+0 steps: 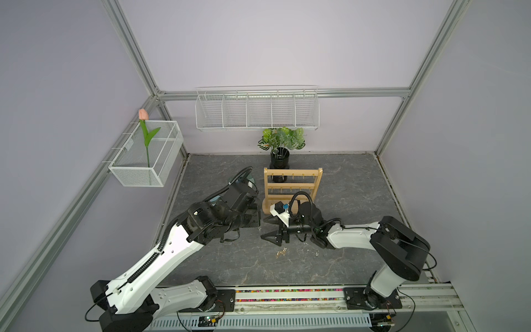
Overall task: Hang the necklace on the jewelry display stand
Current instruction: Pick up the necklace from the center of the board.
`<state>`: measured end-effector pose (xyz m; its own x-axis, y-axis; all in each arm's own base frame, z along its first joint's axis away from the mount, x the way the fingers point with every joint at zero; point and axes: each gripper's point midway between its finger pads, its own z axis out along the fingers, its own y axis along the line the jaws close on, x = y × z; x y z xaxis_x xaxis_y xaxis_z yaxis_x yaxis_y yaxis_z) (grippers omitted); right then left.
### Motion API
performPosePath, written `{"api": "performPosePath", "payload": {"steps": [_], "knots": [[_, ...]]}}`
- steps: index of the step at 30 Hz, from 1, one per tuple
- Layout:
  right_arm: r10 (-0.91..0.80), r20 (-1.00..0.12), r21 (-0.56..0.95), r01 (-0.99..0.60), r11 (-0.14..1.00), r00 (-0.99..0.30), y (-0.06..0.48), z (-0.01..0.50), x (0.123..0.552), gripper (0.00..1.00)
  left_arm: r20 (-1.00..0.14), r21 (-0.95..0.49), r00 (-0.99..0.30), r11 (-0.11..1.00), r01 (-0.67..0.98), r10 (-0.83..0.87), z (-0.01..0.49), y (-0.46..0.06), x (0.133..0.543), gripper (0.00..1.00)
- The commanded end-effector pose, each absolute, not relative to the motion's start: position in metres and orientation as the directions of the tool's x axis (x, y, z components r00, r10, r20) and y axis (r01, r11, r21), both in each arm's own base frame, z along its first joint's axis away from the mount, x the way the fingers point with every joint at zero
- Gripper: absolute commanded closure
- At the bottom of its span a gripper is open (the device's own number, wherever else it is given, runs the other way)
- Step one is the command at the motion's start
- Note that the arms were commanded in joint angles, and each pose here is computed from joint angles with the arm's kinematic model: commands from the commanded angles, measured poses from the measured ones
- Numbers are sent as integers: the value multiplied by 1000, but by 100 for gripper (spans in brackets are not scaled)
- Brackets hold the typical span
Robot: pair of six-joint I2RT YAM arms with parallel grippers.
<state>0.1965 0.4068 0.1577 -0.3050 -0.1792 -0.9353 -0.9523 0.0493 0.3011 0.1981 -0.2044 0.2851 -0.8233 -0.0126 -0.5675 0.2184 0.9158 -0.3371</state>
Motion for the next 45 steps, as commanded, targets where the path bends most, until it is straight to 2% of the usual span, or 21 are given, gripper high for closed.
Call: {"api": "performPosePath", "payload": {"steps": [1, 5, 24, 30, 45], "knots": [[-134, -961, 243, -970, 11, -242, 415, 168, 195, 20, -589, -336, -808, 911, 241, -3, 299, -204, 198, 100], [-121, -964, 235, -972, 14, -235, 419, 169, 197, 27, -588, -345, -809, 905, 248, -2, 301, -207, 197, 100], [-51, -985, 165, -986, -9, -164, 416, 212, 193, 29, -552, -332, -832, 901, 280, 55, 284, -209, 189, 100], [-31, -988, 155, -987, -36, -154, 421, 224, 194, 38, -544, -331, -836, 900, 284, 64, 281, -210, 188, 100], [-52, -985, 166, -985, -48, -163, 420, 217, 196, 59, -548, -320, -834, 903, 287, 71, 283, -209, 188, 100]]}}
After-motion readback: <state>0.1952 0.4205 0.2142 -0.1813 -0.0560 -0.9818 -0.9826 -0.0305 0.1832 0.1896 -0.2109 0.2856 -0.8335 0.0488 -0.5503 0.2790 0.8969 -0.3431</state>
